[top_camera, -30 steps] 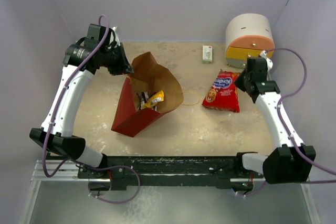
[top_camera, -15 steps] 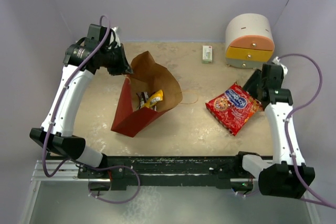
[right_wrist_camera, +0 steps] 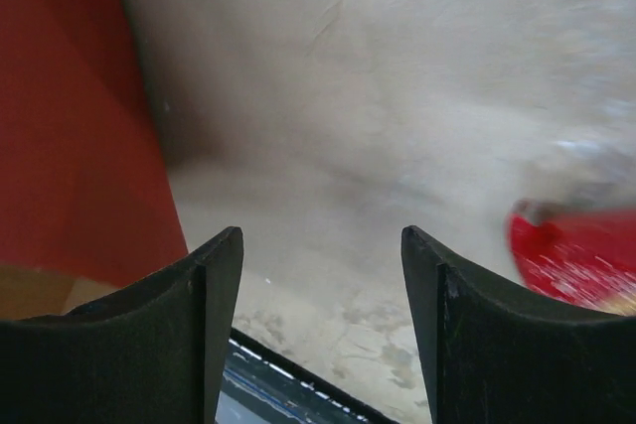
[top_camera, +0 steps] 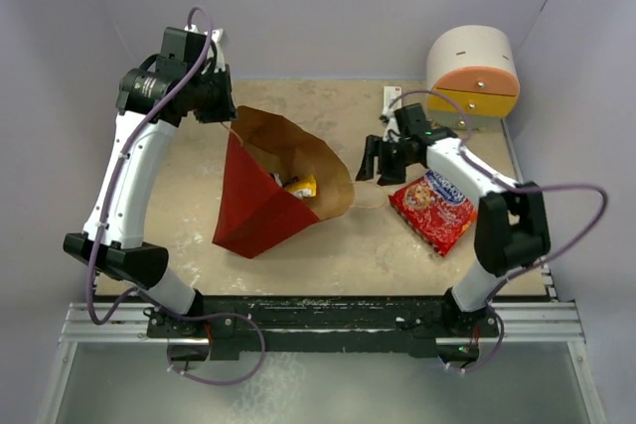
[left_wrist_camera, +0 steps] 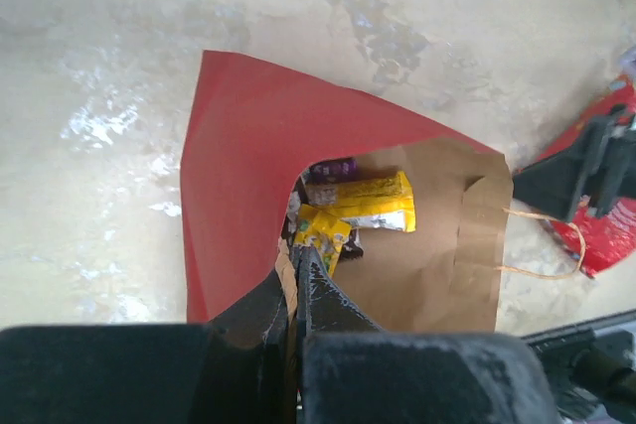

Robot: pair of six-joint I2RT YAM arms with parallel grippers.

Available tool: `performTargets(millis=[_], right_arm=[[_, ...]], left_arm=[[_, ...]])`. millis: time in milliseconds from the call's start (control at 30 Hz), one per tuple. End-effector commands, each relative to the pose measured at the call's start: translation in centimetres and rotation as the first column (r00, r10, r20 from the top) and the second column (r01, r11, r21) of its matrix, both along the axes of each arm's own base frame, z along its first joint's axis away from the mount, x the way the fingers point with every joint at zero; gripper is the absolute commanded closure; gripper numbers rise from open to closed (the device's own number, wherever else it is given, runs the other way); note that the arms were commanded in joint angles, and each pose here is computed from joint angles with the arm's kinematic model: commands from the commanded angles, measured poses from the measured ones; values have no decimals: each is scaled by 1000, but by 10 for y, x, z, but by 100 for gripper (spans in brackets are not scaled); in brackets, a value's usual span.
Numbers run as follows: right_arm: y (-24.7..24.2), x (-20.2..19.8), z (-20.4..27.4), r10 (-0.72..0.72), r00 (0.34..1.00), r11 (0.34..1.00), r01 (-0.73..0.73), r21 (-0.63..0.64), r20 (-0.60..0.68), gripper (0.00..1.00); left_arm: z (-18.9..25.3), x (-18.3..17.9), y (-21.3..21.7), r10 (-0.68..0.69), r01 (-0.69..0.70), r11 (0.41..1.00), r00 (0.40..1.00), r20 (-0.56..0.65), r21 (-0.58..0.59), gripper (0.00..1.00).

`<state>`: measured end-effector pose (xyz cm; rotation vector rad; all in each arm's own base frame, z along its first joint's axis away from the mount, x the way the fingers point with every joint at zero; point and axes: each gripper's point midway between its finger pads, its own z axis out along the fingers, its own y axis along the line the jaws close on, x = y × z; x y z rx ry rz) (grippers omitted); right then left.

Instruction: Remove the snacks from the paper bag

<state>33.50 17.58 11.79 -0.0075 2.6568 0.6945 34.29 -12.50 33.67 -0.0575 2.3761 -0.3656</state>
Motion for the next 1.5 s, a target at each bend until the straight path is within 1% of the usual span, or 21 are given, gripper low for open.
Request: performTargets(millis=[0,67,233,333,400,467,567,633,700,800,933,1000,1067,1133,1233,1267,1300,1367,1400,1433,1467], right_arm=[[60,-5,10,145,989,986,-142,84,-25,33],[81,-8,9,185,982,977,-179,112,-46,34],[131,-20,27,284,959,947,-278,164,-18,34],[150,-30,32,331,943,927,-323,190,-11,34],[147,-33,27,333,943,930,-325,170,-20,35],[136,-35,18,325,945,941,-320,109,-29,35],[115,-38,9,313,949,950,-313,10,-20,34],[102,-44,6,310,951,950,-310,-33,-8,34],[94,-42,10,301,952,952,-297,-69,50,34],[88,-34,28,280,943,960,-271,-77,178,33],[87,-35,63,277,891,959,-280,-45,359,32],[91,-37,81,295,848,949,-313,-33,441,32],[98,-43,97,334,789,928,-371,-33,517,32],[110,-53,114,381,702,892,-450,-40,601,30],[131,-76,131,449,526,823,-558,-105,723,27],[142,-88,133,469,437,790,-597,-143,767,28],[149,-98,137,472,372,767,-621,-164,800,28],[162,-115,142,469,264,720,-667,-191,843,28],[169,-121,143,463,233,704,-683,-195,855,28],[175,-123,143,455,220,701,-686,-195,863,28],[181,-122,140,447,224,711,-676,-192,866,29]], left_arm=[[44,28,22,8,-33,992,980,200,124,100],[54,36,26,8,-44,989,970,244,144,100],[83,49,16,-42,-2,992,941,336,129,100],[86,52,4,-85,54,994,936,342,100,100],[66,47,-8,-137,121,990,948,286,75,100],[40,34,-20,-193,190,981,958,213,32,100],[-2,9,-29,-196,202,978,976,98,-59,100],[-15,-10,-40,-216,224,963,974,70,-151,100],[-24,-22,-46,-221,225,950,974,44,-216,100],[-35,-34,-47,-212,204,946,977,-6,-252,100],[-33,-39,-49,-213,199,942,977,-27,-269,100],[-24,-39,-52,-221,206,936,975,-20,-286,100],[-19,-39,-56,-235,217,926,972,-23,-311,100],[-13,-40,-62,-251,230,912,968,-20,-340,100],[-12,-42,-64,-256,230,907,966,-30,-353,100],[-13,-45,-64,-256,226,907,966,-39,-355,100],[-14,-47,-64,-255,223,906,966,-45,-361,100],[-15,-51,-66,-259,219,897,964,-56,-385,100],[-15,-53,-68,-262,217,890,963,-59,-401,100],[-15,-55,-69,-261,213,885,963,-63,-414,100],[-16,-57,-70,-261,208,882,963,-71,-422,100]])
